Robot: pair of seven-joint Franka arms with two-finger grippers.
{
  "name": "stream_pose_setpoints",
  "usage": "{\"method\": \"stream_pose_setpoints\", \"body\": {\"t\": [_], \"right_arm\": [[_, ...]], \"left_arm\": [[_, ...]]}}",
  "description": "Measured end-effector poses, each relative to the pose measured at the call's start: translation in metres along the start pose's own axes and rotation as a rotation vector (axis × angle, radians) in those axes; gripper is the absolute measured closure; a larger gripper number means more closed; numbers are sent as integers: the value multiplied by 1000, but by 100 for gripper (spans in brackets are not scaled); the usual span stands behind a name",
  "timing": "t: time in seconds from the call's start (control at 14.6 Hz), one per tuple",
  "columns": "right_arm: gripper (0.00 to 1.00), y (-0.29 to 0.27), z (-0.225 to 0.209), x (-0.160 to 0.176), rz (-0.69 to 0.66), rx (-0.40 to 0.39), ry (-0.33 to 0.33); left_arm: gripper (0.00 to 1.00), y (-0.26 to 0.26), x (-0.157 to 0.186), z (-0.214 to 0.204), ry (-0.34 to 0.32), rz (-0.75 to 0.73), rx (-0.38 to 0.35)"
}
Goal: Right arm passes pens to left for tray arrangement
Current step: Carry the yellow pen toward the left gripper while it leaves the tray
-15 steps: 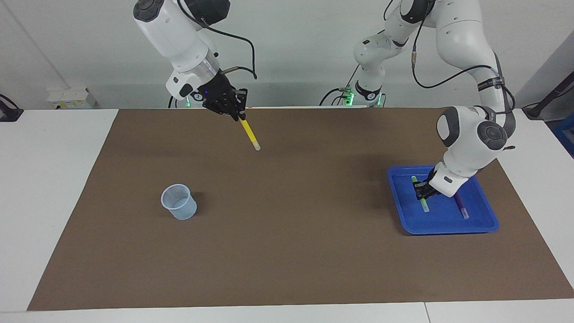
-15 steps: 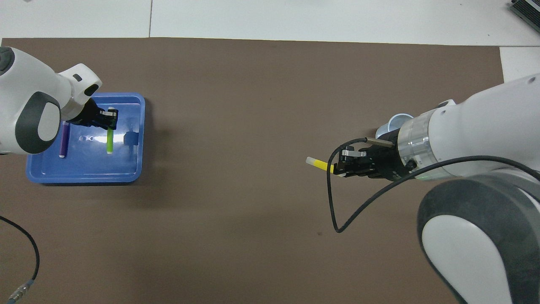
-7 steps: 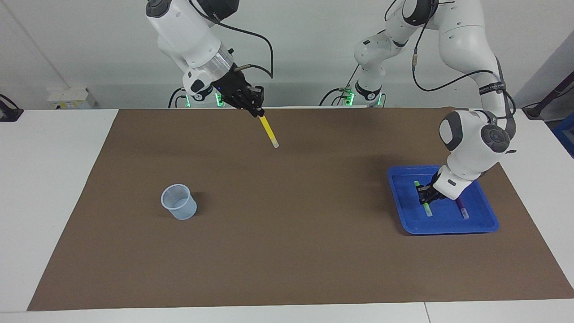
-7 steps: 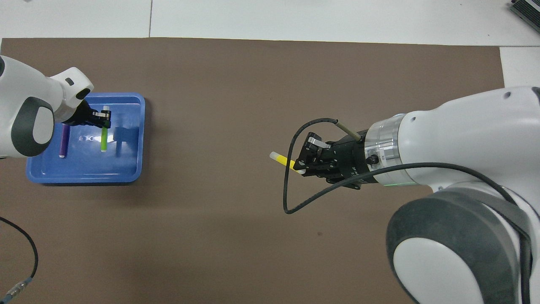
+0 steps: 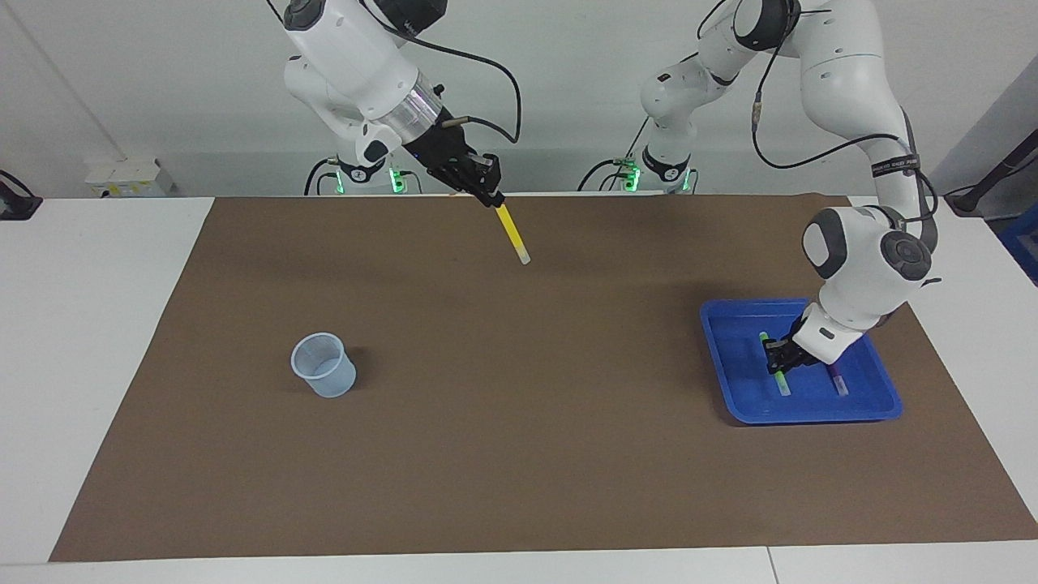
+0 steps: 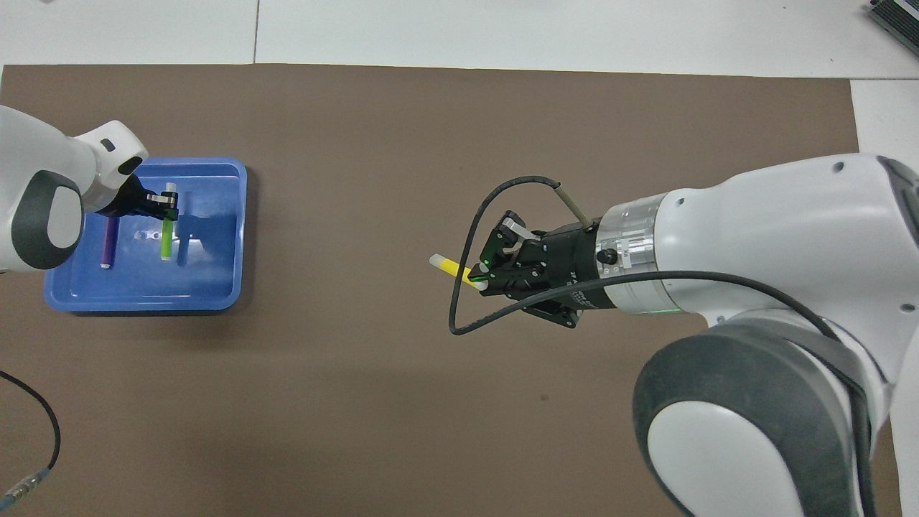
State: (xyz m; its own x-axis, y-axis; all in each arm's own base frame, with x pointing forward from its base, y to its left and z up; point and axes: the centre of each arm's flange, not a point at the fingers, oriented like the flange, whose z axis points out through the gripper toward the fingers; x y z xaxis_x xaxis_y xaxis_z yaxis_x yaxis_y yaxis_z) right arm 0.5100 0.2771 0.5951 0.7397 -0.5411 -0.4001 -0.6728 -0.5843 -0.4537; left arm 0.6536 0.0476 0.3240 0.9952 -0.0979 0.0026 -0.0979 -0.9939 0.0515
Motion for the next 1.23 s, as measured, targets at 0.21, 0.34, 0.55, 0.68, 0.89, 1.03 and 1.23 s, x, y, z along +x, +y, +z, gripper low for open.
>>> {"method": "stream_pose_setpoints", "body": {"t": [0.21, 0.34, 0.55, 0.68, 0.89, 1.03, 1.23], "right_arm": [[82, -11, 13, -8, 74, 69, -32], [82, -18, 25, -12, 129, 98, -45], [82, -20, 31, -8, 180, 121, -87], [82, -21, 30, -6, 195, 137, -97], [82, -22, 29, -5, 222, 146, -97], [82, -23, 29, -5, 240, 161, -91], [82, -28, 37, -15, 248, 177, -97]], "left_arm": [[83, -9, -5, 6, -9, 28, -2], [83, -11, -8, 10, -19, 35, -4], [83, -10, -13, 18, -30, 38, -6], [83, -13, -13, 18, -28, 33, -6], [83, -16, -14, 17, -25, 29, -6], [83, -16, -13, 17, -18, 29, -5], [56, -15, -11, 16, -1, 33, -5]]}}
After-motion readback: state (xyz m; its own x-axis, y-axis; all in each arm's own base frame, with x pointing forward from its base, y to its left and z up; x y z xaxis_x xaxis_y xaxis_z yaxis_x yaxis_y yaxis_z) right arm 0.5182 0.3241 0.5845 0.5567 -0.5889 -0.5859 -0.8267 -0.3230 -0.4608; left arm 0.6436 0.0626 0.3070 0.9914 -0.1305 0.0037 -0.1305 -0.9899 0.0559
